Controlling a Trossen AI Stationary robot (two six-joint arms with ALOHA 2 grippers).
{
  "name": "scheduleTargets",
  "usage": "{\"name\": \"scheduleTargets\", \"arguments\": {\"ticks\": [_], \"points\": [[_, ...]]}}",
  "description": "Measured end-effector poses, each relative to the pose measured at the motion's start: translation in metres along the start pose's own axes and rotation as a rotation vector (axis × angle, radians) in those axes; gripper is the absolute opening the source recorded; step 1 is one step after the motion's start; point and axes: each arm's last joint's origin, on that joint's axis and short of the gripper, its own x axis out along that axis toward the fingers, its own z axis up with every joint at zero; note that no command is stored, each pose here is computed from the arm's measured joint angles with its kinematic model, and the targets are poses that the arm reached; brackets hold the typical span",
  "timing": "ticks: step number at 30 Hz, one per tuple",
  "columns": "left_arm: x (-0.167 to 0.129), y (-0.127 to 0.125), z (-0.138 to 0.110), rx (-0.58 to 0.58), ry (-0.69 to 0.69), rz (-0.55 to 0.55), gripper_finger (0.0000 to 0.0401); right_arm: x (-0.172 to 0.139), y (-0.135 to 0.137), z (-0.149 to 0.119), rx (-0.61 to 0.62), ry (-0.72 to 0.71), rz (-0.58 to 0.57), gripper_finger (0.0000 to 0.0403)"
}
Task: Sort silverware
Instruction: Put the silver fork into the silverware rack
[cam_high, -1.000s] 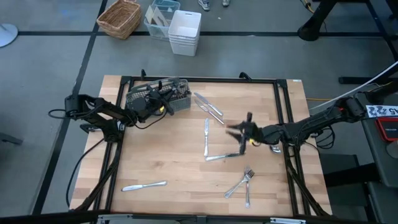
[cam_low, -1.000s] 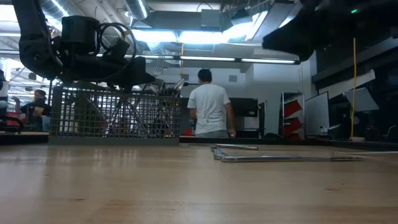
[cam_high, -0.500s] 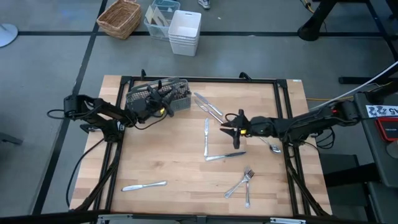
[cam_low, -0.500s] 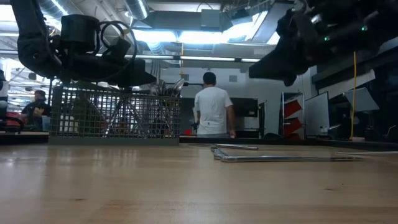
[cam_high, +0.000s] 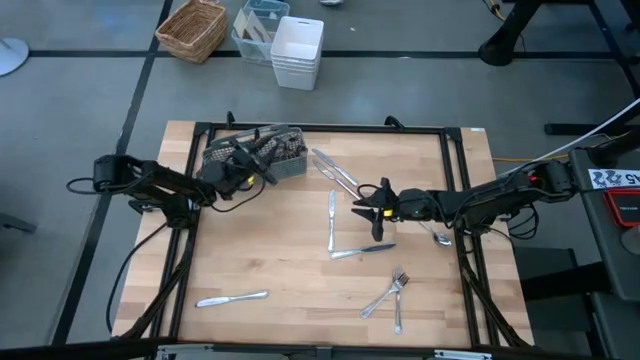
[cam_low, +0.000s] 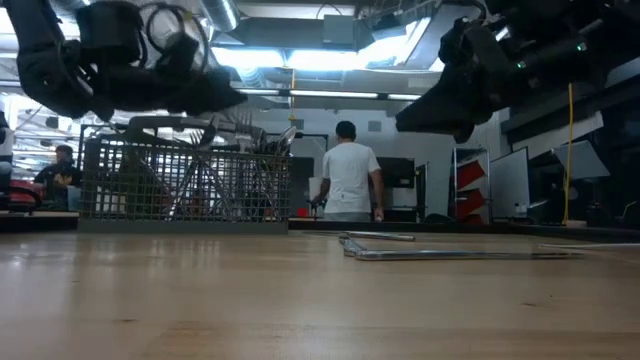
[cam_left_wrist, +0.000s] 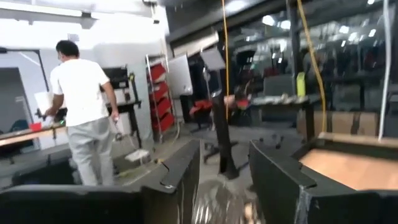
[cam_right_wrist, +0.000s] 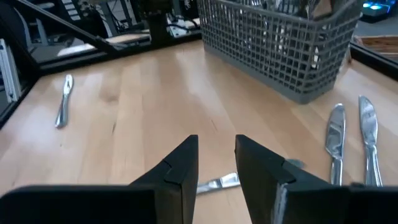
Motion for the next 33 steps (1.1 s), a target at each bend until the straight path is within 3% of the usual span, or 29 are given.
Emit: {"name": "scheduleTargets", "arguments": {"ticks": [7, 13, 19, 24, 33], "points": [[-0.01, 0.001, 0.027, -0.08, -0.111, -0.024, 0.0131, 0.002, 0.001, 0.005, -0.009, 0.002, -0.024, 0.0108], [-0.021, 0.0, 0.045, -0.159, -0.188, -0.067, 0.0131, 0.003, 0.002, 0.005, -0.034, 0.111, -0.012, 0.0108], [-0.036, -0.018, 0.054, -0.245, -0.229, -0.345, 0.0131, 0.002, 0.008, 0.007, -0.053, 0.323, 0.083, 0.0108], [-0.048, -0.035, 0.051, -0.304, -0.157, -0.539, 0.0131, -0.004, 0.027, 0.014, -0.093, 0.429, 0.152, 0.0108], [-0.062, -0.053, 0.031, -0.294, 0.101, -0.672, 0.0131, -0.029, 0.094, 0.028, -0.124, 0.455, 0.359, 0.0108]]}}
